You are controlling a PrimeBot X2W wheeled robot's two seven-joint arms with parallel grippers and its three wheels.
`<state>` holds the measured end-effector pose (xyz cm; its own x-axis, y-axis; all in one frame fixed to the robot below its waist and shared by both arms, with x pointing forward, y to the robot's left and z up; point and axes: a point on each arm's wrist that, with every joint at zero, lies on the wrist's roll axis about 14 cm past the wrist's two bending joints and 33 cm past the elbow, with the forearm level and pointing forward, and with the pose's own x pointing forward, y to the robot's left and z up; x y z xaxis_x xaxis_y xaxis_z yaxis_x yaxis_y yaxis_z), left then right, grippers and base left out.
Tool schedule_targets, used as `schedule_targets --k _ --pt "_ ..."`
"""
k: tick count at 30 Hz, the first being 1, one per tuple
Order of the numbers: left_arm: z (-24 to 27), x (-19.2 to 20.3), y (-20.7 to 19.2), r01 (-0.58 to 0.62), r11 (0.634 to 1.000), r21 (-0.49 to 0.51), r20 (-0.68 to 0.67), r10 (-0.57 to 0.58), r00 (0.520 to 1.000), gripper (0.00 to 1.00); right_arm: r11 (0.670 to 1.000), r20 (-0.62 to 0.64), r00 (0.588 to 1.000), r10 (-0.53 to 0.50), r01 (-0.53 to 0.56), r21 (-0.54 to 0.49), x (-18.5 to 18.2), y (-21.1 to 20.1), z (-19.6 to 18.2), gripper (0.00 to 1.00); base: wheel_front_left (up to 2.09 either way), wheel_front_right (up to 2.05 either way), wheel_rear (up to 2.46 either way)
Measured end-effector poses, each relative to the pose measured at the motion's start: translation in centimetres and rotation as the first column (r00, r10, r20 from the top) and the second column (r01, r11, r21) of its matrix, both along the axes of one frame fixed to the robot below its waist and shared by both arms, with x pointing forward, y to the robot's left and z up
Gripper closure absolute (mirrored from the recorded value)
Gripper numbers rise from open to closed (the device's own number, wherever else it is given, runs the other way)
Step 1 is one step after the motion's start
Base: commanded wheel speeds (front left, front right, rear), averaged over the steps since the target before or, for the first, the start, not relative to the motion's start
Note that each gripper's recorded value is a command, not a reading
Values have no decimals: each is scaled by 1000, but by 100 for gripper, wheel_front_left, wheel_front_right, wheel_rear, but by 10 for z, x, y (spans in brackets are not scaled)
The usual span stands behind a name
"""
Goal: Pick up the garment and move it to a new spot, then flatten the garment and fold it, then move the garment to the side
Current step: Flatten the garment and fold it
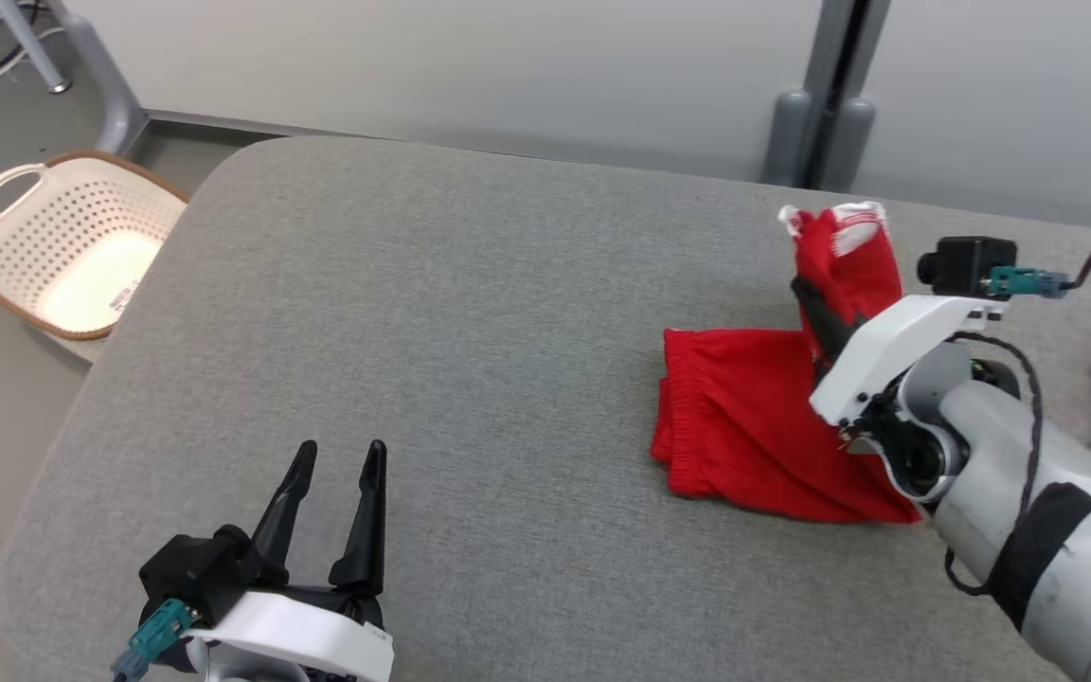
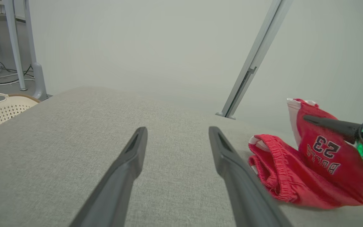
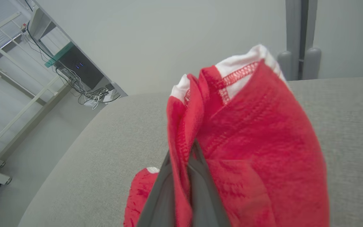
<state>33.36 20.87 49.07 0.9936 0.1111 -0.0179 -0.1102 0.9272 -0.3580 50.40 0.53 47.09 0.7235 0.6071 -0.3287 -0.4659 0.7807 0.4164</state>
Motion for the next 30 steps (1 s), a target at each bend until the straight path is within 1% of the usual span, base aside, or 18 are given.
schedule_targets --k 4,8,9,10,11,14,16,19,22,24,26,28,29,30 --pt "-4 -11 11 -34 999 11 -12 34 999 0 995 -28 994 101 -101 -6 -18 44 -11 100 0 0 0" --pt "-6 -19 19 -67 998 17 -19 67 998 0 986 -77 984 161 -164 -36 -38 66 -34 100 0 0 0" --pt "-7 -20 20 -72 997 18 -22 72 997 0 983 -86 982 171 -175 -46 -41 69 -38 71 0 0 0" --pt "-8 -20 21 -74 997 16 -23 75 997 0 981 -92 979 180 -185 -51 -44 73 -41 54 0 0 0" --pt "-8 -20 21 -76 997 15 -25 77 997 0 980 -98 978 186 -191 -49 -47 76 -43 0 0 0 0" --pt "-9 -17 22 -74 997 21 -26 75 997 0 978 -111 974 199 -204 -44 -56 81 -48 0 0 0 0" --pt "-10 -14 19 -62 998 22 -26 62 998 0 979 -91 976 199 -202 -25 -57 83 -42 0 0 0 0" --pt "-7 -9 15 -43 999 25 -17 44 999 0 984 -28 984 175 -174 22 -52 79 -23 0 0 0 0" --pt "-3 -3 13 -35 999 22 -1 35 999 0 990 62 991 115 -119 73 -39 62 2 0 0 0 0" --pt "0 1 10 -25 999 21 12 24 1000 0 994 114 992 51 -62 91 -27 38 17 0 0 0 0" --pt "4 4 6 -10 1000 26 27 9 1000 0 996 157 987 -35 22 83 -13 1 26 0 0 0 0" --pt "8 7 2 2 999 35 39 -4 999 0 993 176 978 -115 109 46 -5 -40 25 0 0 0 0" --pt "14 11 0 15 998 53 59 -18 998 0 986 180 970 -161 165 -3 -6 -70 16 0 0 0 0" --pt "17 12 -2 21 998 60 67 -25 997 0 983 174 969 -173 180 -21 -10 -79 11 0 0 0 0"
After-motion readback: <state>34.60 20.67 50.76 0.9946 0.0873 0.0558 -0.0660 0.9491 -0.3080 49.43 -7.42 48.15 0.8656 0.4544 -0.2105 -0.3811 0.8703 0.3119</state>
